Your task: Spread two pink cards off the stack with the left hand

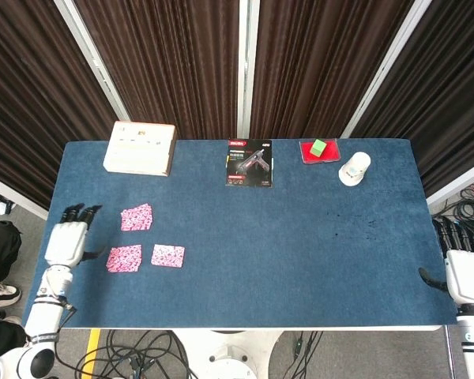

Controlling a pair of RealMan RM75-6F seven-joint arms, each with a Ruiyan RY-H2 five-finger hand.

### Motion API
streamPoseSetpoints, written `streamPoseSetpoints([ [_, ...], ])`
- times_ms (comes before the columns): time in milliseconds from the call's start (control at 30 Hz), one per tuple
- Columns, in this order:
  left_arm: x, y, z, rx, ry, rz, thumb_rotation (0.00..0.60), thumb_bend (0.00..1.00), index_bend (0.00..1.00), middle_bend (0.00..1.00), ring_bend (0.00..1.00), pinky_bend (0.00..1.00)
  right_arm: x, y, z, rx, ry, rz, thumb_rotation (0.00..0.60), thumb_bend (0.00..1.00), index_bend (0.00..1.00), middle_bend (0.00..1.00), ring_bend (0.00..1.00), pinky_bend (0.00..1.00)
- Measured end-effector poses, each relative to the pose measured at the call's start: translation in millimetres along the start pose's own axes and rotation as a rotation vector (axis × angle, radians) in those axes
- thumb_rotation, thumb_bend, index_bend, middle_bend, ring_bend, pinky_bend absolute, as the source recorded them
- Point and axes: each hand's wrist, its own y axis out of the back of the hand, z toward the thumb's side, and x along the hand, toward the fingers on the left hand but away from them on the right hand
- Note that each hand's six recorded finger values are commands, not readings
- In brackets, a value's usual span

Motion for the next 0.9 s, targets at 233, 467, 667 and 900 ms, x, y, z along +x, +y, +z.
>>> streamPoseSetpoints([
  [233, -6.3, 29.9, -28.8, 0.082, 0.019, 0.182, 0.6, 0.22, 0.13, 0.14, 0.03, 0.09, 2.2, 4.4, 1.3, -0.012, 0.016, -0.03, 0.6, 0.13, 0.0, 0.0, 0.0, 0.0],
  [467, -35.4, 45.1, -69.1, 0.121, 0.112, 0.286, 0.6, 0.22, 0.13, 0.13, 0.03, 0.08, 3.0, 0.5, 6.9, -0.015, 0.043, -0.03, 0.6, 0.13, 0.0, 0.0, 0.0, 0.0],
  [667, -51.0, 49.6, -80.7, 0.117, 0.139, 0.306, 0.6, 0.21, 0.13, 0.13, 0.03, 0.08, 6.2, 1.6, 8.6, -0.013, 0.051, -0.037, 0.6, 0.13, 0.0, 0.0, 0.0, 0.0],
  [900, -51.2, 49.3, -75.7, 0.104, 0.126, 0.297, 0.6, 0.21, 0.13, 0.13, 0.03, 0.08, 8.0, 0.2, 6.0, -0.008, 0.045, -0.031, 0.6, 0.13, 0.0, 0.0, 0.0, 0.0],
])
